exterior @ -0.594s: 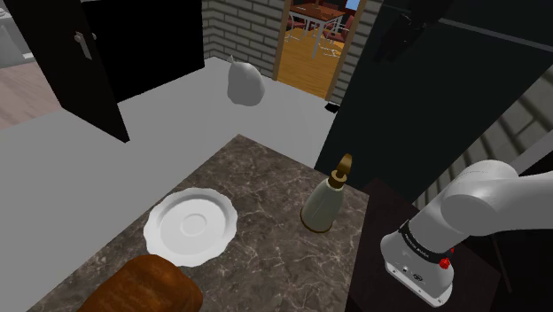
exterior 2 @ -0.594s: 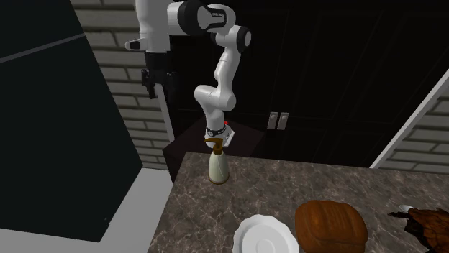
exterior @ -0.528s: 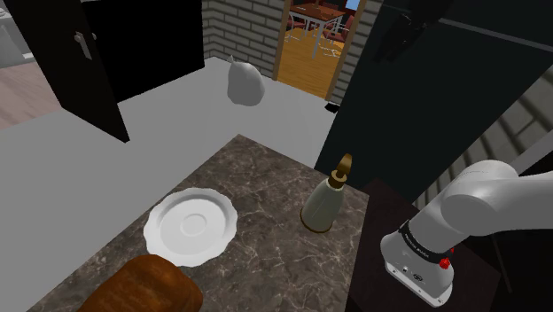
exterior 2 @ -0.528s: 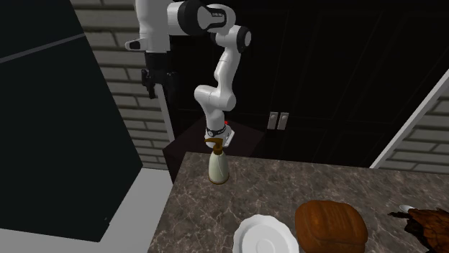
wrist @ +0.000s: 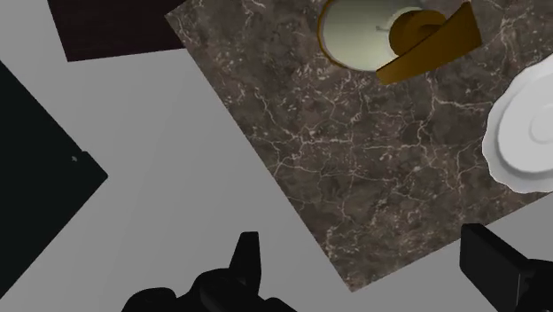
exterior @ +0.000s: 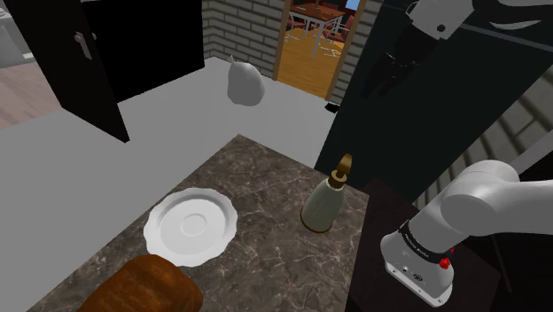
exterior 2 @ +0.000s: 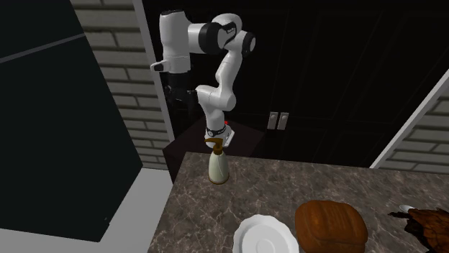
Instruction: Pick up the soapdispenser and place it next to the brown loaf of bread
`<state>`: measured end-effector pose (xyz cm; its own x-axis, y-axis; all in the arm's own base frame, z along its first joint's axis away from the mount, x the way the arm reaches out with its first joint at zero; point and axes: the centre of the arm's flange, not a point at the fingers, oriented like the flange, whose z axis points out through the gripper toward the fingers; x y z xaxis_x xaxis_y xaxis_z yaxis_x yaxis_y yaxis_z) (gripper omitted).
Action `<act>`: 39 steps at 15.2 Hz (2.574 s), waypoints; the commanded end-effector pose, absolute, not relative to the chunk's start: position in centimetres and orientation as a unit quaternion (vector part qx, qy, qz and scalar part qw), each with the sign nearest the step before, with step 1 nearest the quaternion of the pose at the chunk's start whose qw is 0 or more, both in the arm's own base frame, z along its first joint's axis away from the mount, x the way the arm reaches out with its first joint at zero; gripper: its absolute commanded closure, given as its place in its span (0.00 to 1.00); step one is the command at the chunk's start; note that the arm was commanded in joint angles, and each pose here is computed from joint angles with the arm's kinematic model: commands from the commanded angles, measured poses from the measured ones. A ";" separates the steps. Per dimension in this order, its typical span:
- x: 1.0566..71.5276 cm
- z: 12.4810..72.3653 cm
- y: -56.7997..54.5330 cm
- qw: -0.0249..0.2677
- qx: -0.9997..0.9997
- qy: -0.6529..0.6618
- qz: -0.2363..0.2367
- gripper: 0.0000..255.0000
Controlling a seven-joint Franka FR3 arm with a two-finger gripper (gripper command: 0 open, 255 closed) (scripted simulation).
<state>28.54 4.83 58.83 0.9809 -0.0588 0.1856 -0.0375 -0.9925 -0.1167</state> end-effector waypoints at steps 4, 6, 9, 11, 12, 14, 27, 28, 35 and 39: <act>26.4 54.5 8.5 0.061 -0.993 0.067 -0.073 0.00; 25.5 52.8 10.2 0.063 -0.992 0.083 -0.064 0.00; 24.3 50.2 12.7 0.066 -0.991 0.108 -0.051 0.00; 23.5 48.6 14.4 0.068 -0.989 0.124 -0.043 0.00; 23.2 47.8 15.2 0.069 -0.988 0.132 -0.038 0.00; 22.6 46.6 16.5 0.070 -0.987 0.144 -0.032 0.00; 22.9 42.6 17.0 0.070 -0.987 0.144 -0.032 0.00; 22.9 42.6 17.0 0.070 -0.987 0.144 -0.032 0.00; 22.9 42.7 17.0 0.070 -0.987 0.144 -0.032 1.00; 22.9 42.6 17.0 0.070 -0.987 0.144 -0.032 1.00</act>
